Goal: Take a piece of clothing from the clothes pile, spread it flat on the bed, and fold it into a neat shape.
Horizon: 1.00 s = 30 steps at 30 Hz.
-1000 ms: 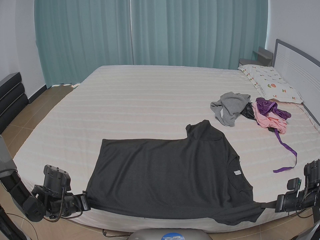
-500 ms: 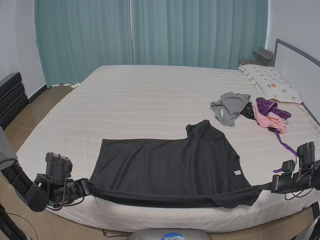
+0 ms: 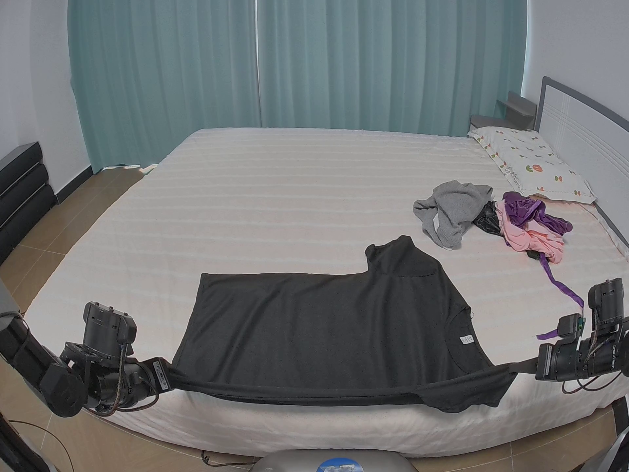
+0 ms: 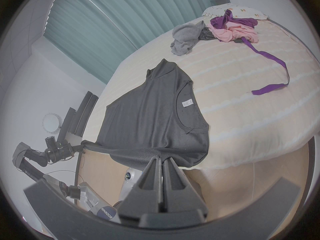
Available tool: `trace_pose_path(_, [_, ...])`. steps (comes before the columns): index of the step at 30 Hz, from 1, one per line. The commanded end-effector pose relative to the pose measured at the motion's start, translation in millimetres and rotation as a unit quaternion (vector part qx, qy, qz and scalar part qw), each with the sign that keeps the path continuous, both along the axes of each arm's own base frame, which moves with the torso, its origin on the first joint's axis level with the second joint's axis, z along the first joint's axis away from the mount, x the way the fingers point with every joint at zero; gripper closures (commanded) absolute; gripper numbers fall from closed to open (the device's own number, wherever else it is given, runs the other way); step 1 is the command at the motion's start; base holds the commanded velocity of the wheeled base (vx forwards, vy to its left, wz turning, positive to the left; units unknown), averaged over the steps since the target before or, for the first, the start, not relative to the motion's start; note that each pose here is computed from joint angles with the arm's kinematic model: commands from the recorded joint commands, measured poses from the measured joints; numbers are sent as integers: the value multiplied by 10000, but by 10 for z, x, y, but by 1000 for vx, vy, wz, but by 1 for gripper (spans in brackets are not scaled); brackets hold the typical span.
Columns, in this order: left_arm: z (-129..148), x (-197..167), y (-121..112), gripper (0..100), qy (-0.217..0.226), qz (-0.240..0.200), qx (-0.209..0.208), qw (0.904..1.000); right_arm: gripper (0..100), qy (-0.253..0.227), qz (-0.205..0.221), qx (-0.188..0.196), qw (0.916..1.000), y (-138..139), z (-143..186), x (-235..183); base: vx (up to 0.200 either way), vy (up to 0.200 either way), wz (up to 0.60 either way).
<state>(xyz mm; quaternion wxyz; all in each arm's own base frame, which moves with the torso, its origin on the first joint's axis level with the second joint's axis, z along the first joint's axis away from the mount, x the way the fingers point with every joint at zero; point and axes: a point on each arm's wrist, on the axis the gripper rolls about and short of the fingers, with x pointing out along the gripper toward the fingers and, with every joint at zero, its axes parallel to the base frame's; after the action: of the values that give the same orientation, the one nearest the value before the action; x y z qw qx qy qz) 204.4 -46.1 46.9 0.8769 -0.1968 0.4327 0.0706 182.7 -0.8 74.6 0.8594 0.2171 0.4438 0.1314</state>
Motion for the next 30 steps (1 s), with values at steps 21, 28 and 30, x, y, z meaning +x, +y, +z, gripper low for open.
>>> trace_pose_path(21, [-297,767,-97,100,95,211,-96,9997,100,439,-214,5,9988,-1,-264,742,0,0,0])
trace_pose_path(28, [-407,957,-69,100,109,313,-89,9994,100,588,-211,-132,9980,43,-419,951,0,0,0])
trace_pose_path(30, [-433,994,-66,100,116,328,-87,9994,100,607,-205,-135,9979,51,-452,1006,0,0,0])
